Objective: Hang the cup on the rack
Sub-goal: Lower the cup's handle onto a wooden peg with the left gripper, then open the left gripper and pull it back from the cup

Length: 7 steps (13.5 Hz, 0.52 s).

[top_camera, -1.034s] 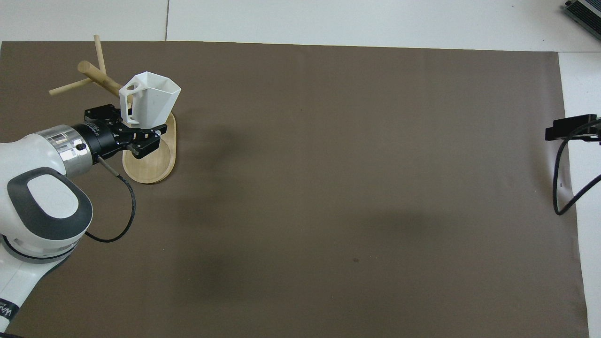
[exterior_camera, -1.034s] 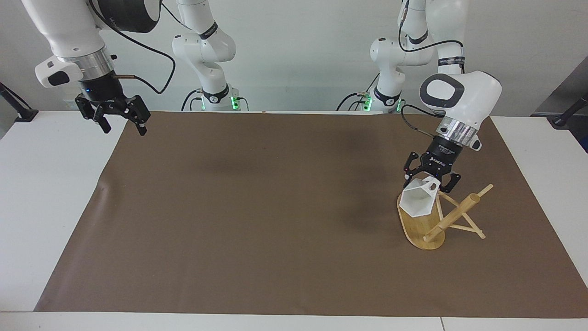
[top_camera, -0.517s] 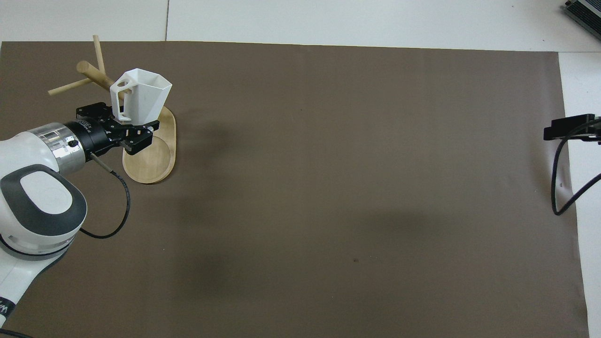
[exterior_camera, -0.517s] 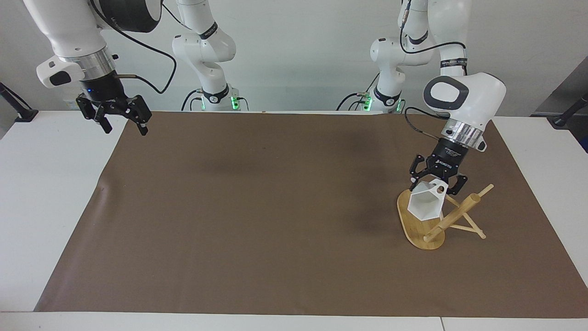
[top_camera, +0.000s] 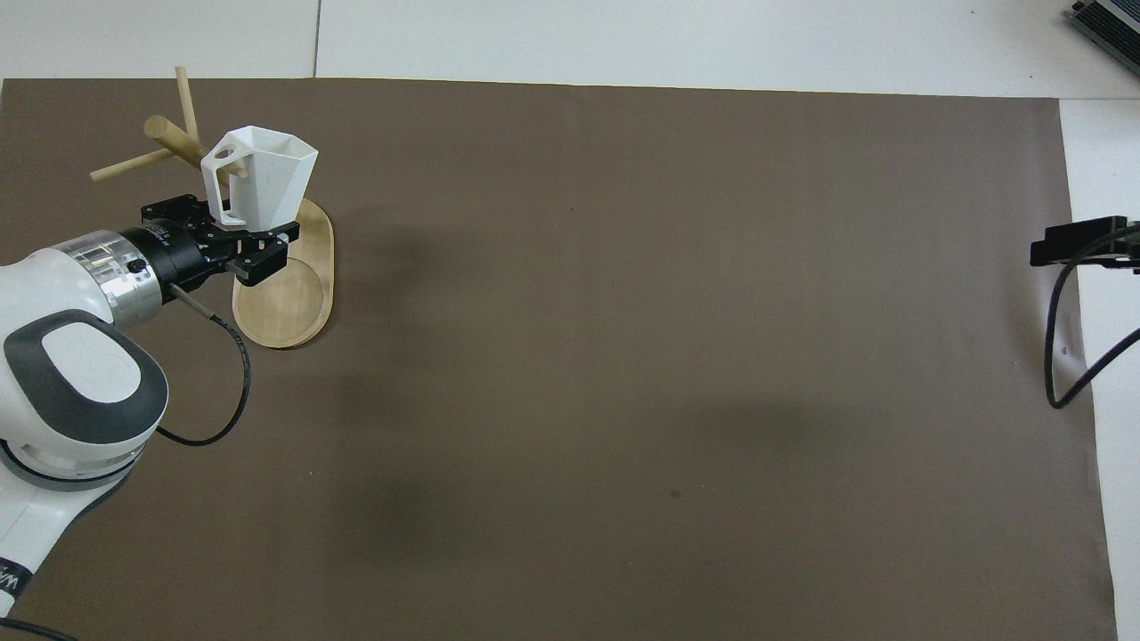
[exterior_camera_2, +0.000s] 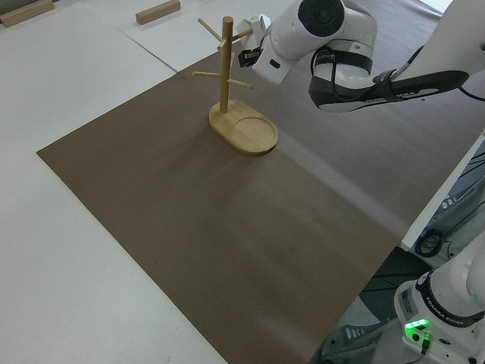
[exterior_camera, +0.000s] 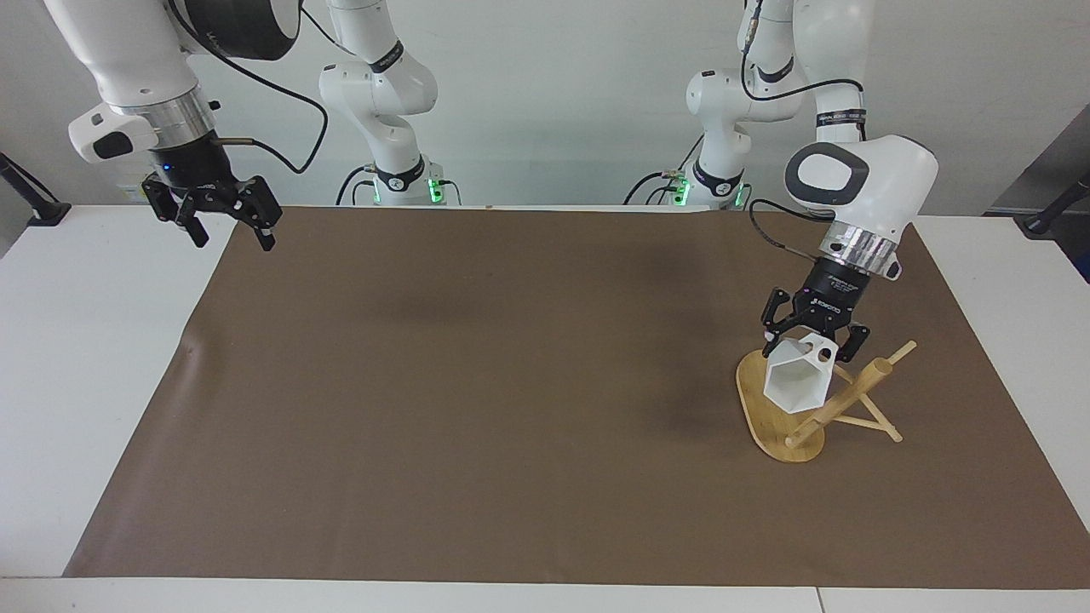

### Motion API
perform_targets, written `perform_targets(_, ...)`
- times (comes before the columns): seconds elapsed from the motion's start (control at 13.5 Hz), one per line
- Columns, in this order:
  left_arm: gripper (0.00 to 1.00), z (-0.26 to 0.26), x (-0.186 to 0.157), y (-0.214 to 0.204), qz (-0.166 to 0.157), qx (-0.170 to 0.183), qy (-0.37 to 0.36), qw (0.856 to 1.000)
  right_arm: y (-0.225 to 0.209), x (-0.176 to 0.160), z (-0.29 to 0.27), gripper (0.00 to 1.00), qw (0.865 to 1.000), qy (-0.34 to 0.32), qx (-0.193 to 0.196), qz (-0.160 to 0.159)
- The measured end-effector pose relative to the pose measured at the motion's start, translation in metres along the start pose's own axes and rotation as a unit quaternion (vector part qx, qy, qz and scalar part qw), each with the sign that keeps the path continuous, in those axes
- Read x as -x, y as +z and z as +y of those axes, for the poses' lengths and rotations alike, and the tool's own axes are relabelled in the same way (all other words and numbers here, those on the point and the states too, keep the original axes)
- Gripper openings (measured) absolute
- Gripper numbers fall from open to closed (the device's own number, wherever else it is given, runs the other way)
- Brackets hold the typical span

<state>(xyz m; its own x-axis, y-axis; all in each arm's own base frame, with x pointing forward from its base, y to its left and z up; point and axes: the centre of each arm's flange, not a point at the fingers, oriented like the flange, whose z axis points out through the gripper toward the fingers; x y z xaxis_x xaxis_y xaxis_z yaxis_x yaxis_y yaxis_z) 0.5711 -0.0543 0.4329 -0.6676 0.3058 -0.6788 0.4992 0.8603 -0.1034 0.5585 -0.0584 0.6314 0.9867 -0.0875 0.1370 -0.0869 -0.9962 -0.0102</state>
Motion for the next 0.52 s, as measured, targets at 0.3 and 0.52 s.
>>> perform_targets(0.3, 0.73, 0.0028, -0.0001, 0.0, -0.005, 0.012, -0.034, 0.999, 0.0003, 0.0002, 0.0, 1.0, 1.0, 0.0, 0.0, -0.001)
perform_targets(0.52, 0.73, 0.0039, 0.0002, 0.0003, -0.009, 0.021, -0.064, 0.998, 0.0004, 0.0003, 0.0, 1.0, 1.0, 0.0, 0.0, -0.001)
